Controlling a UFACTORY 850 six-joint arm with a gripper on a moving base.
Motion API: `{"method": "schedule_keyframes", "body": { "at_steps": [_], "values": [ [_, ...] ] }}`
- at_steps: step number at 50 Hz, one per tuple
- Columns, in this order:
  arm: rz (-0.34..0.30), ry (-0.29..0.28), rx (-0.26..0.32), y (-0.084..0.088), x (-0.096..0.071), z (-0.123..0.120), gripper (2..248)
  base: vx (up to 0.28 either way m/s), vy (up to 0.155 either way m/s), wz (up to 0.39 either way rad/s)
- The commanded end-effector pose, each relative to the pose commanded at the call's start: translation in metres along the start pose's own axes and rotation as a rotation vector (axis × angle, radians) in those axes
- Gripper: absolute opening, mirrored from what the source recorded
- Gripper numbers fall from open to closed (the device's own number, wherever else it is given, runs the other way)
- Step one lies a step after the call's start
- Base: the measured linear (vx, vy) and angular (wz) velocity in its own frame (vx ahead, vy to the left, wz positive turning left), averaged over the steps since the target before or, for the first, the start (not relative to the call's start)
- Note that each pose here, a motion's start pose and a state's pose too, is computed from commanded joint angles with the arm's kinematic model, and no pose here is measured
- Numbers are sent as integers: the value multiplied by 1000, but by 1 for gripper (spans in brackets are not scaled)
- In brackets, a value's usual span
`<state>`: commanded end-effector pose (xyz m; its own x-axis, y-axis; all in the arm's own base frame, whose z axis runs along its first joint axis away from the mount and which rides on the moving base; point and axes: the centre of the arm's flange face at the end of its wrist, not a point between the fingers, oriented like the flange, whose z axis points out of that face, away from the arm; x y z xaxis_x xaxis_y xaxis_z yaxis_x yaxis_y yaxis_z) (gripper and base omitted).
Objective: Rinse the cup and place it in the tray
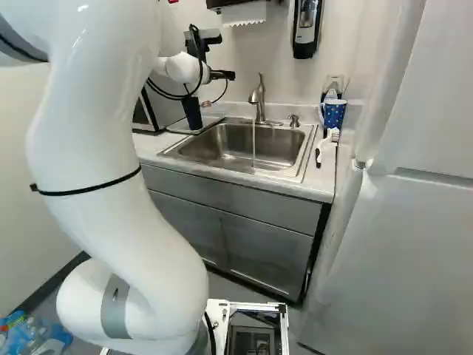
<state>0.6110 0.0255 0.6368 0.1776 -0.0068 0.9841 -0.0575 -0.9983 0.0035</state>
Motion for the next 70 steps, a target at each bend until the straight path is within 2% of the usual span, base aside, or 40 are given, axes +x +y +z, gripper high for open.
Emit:
{"method": "schedule_keyframes", "body": {
  "at_steps": [32,54,70],
  "values": [
    [15,8,-79,49,5,3,247,0,0,0],
    [19,47,-84,53,28,1,247,0,0,0],
    [24,18,-66,52,41,6,247,0,0,0]
  ]
}}
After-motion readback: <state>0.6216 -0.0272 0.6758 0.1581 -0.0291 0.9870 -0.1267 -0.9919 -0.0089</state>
